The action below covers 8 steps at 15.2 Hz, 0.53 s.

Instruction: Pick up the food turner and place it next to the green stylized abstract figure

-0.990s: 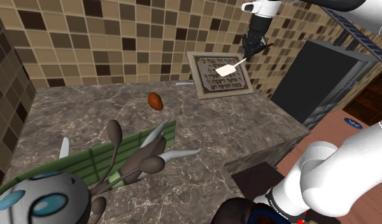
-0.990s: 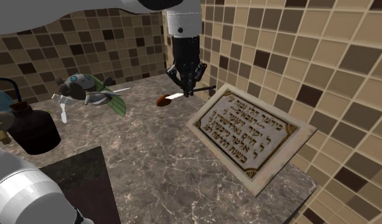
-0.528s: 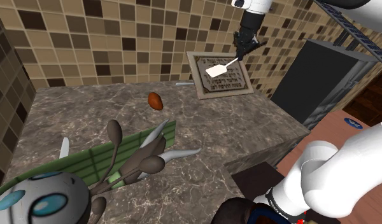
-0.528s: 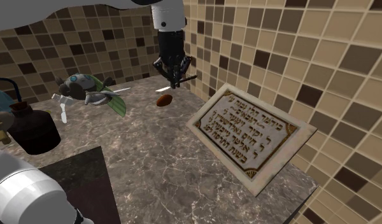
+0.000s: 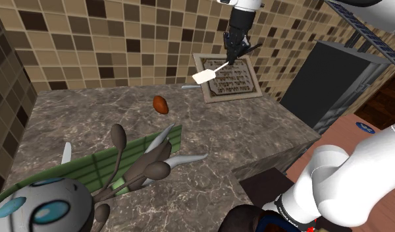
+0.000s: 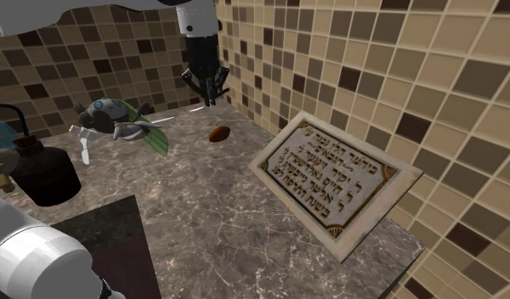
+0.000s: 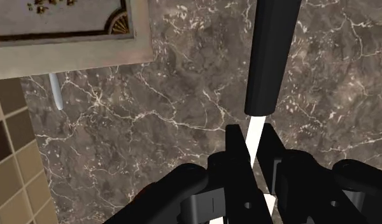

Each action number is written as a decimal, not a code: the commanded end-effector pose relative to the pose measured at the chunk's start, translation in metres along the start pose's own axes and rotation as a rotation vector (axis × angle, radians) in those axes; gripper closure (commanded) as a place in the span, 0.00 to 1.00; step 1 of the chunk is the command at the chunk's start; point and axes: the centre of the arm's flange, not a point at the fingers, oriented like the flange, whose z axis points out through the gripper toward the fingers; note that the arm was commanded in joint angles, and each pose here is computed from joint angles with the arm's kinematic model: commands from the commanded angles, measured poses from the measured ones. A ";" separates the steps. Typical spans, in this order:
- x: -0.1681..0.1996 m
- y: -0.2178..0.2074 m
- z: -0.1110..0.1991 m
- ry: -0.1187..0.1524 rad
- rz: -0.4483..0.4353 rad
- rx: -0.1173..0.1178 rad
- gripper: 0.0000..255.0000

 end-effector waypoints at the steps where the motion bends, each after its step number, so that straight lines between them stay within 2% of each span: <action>1: 0.025 -0.006 -0.002 0.000 0.002 0.000 1.00; 8: 0.115 -0.026 -0.008 0.000 0.002 0.000 1.00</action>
